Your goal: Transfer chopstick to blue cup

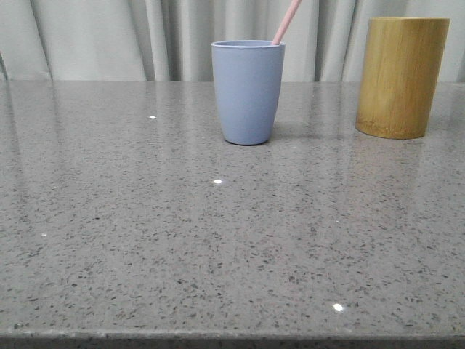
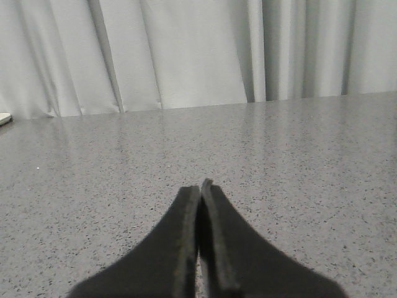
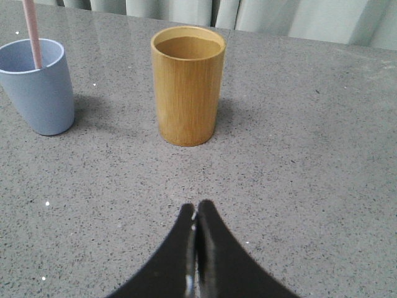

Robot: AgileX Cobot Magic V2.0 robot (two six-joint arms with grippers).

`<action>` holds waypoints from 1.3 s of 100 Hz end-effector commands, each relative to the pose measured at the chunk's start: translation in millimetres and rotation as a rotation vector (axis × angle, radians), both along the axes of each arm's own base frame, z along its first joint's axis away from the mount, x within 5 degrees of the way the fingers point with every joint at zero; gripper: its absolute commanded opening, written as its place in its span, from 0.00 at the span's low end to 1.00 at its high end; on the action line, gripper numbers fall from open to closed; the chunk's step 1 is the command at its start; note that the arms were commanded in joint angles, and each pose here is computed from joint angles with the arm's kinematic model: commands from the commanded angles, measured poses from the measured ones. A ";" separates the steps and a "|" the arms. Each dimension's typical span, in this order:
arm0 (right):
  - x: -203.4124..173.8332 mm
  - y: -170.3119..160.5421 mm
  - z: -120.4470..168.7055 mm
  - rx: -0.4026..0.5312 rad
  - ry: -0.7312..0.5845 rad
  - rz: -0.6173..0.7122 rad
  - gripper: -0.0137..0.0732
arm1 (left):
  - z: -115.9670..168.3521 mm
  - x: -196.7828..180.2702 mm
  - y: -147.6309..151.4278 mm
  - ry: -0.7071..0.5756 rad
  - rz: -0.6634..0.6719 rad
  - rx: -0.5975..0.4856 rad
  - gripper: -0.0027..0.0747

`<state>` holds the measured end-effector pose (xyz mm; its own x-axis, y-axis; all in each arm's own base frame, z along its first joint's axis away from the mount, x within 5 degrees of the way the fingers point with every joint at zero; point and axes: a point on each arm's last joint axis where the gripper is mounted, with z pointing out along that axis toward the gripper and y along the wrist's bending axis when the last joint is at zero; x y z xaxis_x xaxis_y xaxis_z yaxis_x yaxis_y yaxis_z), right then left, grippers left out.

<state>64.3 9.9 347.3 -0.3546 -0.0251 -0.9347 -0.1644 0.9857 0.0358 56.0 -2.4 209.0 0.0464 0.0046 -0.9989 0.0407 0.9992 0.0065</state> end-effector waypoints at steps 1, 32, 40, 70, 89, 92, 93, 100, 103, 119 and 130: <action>1.5 -1.8 13.5 -0.020 -0.096 -0.011 0.08 | 6.2 -3.1 0.1 -0.107 -0.003 -0.013 0.01; -13.8 -7.4 -15.2 -0.020 -0.318 -0.050 0.08 | 6.2 -3.1 0.1 -0.107 -0.003 -0.013 0.01; -17.9 -8.0 -28.8 -0.004 -0.369 -0.065 0.08 | 6.2 -3.1 0.1 -0.107 -0.003 -0.013 0.01; -20.7 -7.9 -86.3 0.070 -0.509 -0.118 0.08 | 6.2 -3.1 0.1 -0.107 -0.003 -0.013 0.01; -14.7 -6.9 -115.5 0.082 -0.503 -0.115 0.08 | 6.2 -3.1 0.1 -0.107 -0.003 -0.013 0.01; -13.7 -6.8 -119.9 0.081 -0.496 -0.115 0.08 | 6.2 -3.1 0.1 -0.107 -0.003 -0.013 0.01; -13.5 -6.7 -120.6 0.081 -0.497 -0.114 0.08 | 6.2 -3.1 0.1 -0.107 -0.003 -0.013 0.01; -11.9 -6.3 -127.1 0.083 -0.503 -0.111 0.08 | 6.2 -3.1 0.1 -0.107 -0.003 -0.013 0.01; -11.5 -6.2 -129.2 0.084 -0.510 -0.109 0.08 | 6.2 -3.1 0.1 -0.107 -0.003 -0.013 0.01; -10.7 -5.6 -132.8 0.089 -0.545 -0.103 0.08 | 6.2 -3.1 0.1 -0.107 -0.003 -0.013 0.01; -10.8 -5.5 -132.7 0.089 -0.546 -0.102 0.08 | 6.2 -3.1 0.1 -0.107 -0.003 -0.013 0.01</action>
